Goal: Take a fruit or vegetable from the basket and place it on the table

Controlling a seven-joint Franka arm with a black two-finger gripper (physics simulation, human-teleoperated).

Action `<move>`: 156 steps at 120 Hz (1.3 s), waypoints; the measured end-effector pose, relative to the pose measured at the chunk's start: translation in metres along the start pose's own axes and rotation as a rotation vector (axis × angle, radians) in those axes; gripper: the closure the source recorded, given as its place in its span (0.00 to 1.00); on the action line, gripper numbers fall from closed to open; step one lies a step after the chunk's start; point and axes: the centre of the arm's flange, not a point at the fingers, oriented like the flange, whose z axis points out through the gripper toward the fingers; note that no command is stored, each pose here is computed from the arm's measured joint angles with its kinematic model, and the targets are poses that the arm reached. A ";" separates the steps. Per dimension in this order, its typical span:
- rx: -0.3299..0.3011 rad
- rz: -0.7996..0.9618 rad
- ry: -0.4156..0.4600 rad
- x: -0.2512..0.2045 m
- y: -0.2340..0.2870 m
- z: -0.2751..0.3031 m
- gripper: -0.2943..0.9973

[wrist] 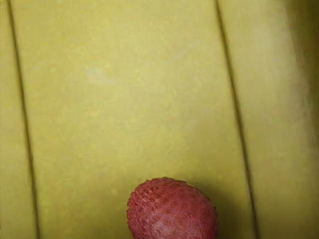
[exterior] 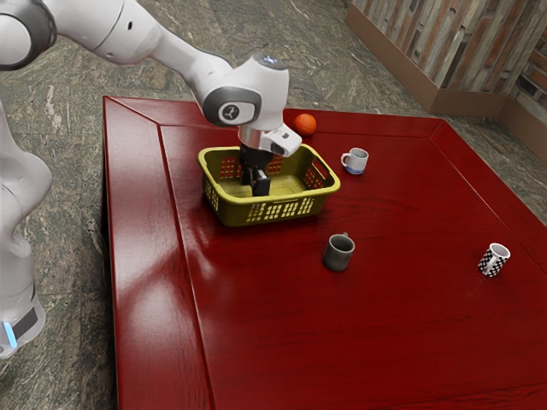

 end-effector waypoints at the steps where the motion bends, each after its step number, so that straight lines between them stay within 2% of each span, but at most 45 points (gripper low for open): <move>1: 0.000 0.000 0.000 0.000 0.000 0.000 0.23; 55: 0.010 0.000 0.014 0.005 -0.001 0.002 0.23; 79: 0.005 -0.007 0.016 0.005 -0.001 0.002 0.51; 87: 0.006 -0.010 0.009 0.006 0.000 0.006 0.58; 121: 0.006 -0.027 0.021 0.009 -0.003 0.002 0.67; 144: 0.006 -0.032 0.049 0.015 -0.007 -0.012 0.66; 156: 0.013 -0.024 0.105 0.024 -0.012 -0.044 0.66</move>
